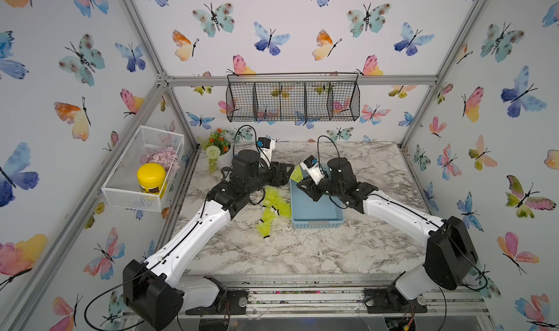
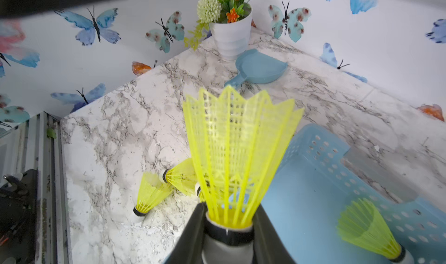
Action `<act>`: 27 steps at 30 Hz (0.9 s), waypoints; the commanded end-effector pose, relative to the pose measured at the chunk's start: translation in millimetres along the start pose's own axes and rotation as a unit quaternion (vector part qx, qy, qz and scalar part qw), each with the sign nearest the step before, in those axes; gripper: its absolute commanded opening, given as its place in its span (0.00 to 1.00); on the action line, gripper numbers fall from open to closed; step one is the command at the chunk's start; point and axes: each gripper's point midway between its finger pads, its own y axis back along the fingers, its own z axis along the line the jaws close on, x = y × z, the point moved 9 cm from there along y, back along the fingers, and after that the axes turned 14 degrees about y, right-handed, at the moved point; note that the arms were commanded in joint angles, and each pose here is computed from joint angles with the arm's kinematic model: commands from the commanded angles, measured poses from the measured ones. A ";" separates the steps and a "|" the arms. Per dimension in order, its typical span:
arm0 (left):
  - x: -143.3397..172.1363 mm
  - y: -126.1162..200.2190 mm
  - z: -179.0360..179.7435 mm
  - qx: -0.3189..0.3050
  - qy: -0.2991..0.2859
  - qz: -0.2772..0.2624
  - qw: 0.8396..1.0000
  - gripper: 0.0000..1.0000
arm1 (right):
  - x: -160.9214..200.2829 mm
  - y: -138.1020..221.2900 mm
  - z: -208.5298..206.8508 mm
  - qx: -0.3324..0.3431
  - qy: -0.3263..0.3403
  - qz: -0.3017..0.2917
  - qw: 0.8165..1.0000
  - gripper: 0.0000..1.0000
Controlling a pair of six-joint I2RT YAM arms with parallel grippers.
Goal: Put the shuttlecocks into the storage box
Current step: Place the shuttlecock in the storage box.
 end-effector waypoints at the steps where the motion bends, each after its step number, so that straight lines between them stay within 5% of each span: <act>1: 5.0 2.5 -0.8 0.028 -0.107 0.060 0.992 0.65 | 13.4 6.6 5.7 -0.003 0.021 0.042 0.999 0.29; 9: 12.1 -13.4 14.9 0.142 -0.078 0.168 0.972 0.59 | 10.5 16.5 13.9 -0.032 0.040 0.024 0.998 0.29; 27: 26.4 -39.6 27.3 0.162 -0.047 0.229 0.959 0.36 | 9.5 17.1 18.4 -0.060 0.049 0.020 0.997 0.31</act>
